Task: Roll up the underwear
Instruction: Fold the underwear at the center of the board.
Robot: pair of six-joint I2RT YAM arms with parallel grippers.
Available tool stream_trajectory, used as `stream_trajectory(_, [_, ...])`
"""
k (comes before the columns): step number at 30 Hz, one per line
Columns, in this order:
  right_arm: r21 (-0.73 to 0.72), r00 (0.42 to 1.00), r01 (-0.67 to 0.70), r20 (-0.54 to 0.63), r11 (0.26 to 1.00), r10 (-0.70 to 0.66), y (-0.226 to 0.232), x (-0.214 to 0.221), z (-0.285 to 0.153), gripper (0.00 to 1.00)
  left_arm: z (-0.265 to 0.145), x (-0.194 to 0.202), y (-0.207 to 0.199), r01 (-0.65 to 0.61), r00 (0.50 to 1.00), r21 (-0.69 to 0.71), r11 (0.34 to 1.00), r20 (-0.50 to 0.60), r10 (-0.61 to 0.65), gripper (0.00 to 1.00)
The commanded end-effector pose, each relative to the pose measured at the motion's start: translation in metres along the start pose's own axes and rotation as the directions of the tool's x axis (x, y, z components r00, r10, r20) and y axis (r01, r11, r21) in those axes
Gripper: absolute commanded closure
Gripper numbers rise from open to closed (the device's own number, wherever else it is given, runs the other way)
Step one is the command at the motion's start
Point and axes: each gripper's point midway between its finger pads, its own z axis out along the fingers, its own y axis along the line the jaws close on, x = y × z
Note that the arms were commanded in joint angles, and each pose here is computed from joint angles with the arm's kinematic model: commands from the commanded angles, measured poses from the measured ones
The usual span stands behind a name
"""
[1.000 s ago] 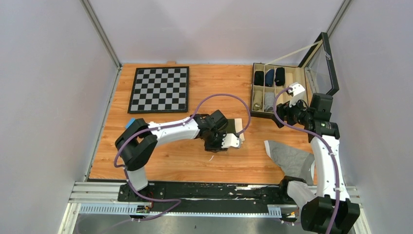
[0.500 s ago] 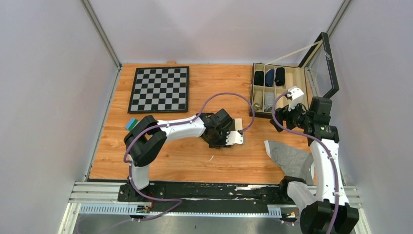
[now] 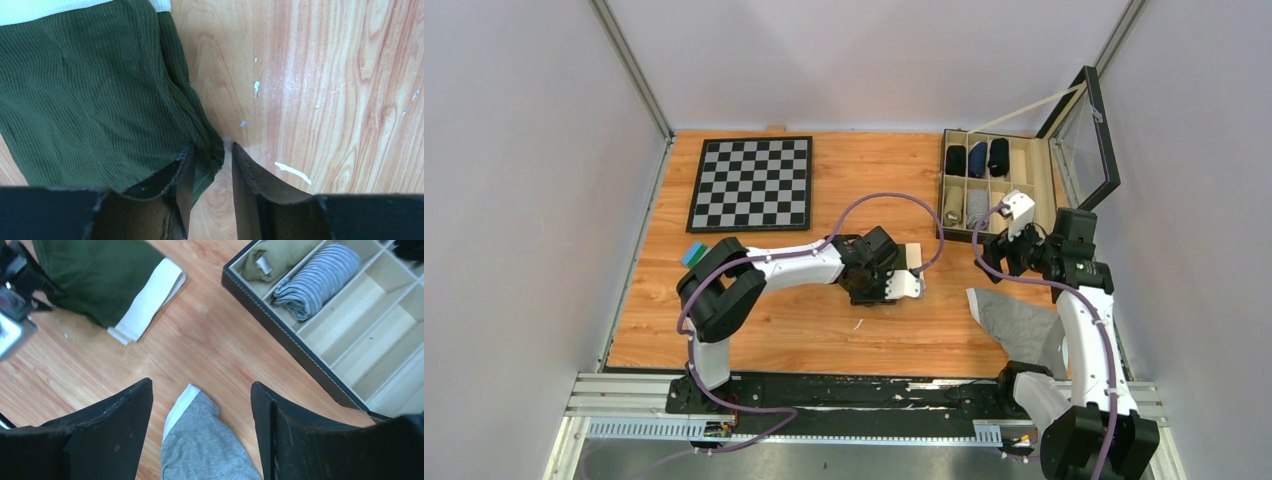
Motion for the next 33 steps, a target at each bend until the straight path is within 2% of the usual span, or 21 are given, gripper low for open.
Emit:
stream_trajectory(1, [-0.106,0.972,0.232,0.058,0.967,-0.227,0.012,0.008,0.009,0.28,0.002,0.008,-0.007,0.001,1.0,0.006,1.0,-0.001,-0.001,0.61])
stream_trajectory(5, [-0.247,0.919,0.393,0.072,0.886,-0.387,0.029,0.03,0.023,0.27,0.012,0.019,-0.013,0.001,0.999,0.05,0.999,-0.041,0.001,0.86])
stream_trajectory(8, [-0.375,0.882,0.447,0.03,0.812,-0.471,0.043,0.054,0.041,0.33,0.014,0.02,-0.021,0.026,0.999,0.108,0.994,-0.04,-0.021,1.0])
stream_trajectory(11, [-0.477,0.824,0.508,0.028,0.717,-0.566,0.058,0.073,0.062,0.4,0.01,0.019,-0.019,0.085,0.996,0.148,0.985,-0.015,-0.084,1.0])
stream_trajectory(13, [-0.494,0.775,0.57,0.058,0.656,-0.63,0.061,0.078,0.077,0.42,0.005,0.011,-0.016,0.163,0.985,0.207,0.965,0.027,-0.173,1.0])
stream_trajectory(17, [-0.515,0.762,0.589,0.099,0.622,-0.64,0.069,0.072,0.099,0.42,-0.006,0.003,-0.003,0.324,0.925,0.336,0.884,0.085,-0.371,1.0])
stream_trajectory(19, [-0.529,0.749,0.604,0.119,0.596,-0.652,0.076,0.069,0.106,0.41,-0.009,0.003,0.001,0.359,0.9,0.388,0.849,0.096,-0.425,1.0])
stream_trajectory(26, [-0.57,0.674,0.664,0.174,0.485,-0.718,0.11,0.066,0.129,0.39,-0.007,0.007,0.007,0.426,0.84,0.494,0.758,0.096,-0.534,1.0])
stream_trajectory(33, [-0.572,0.65,0.676,0.164,0.465,-0.742,0.118,0.066,0.147,0.42,-0.009,0.004,0.01,0.458,0.797,0.554,0.695,0.091,-0.598,1.0])
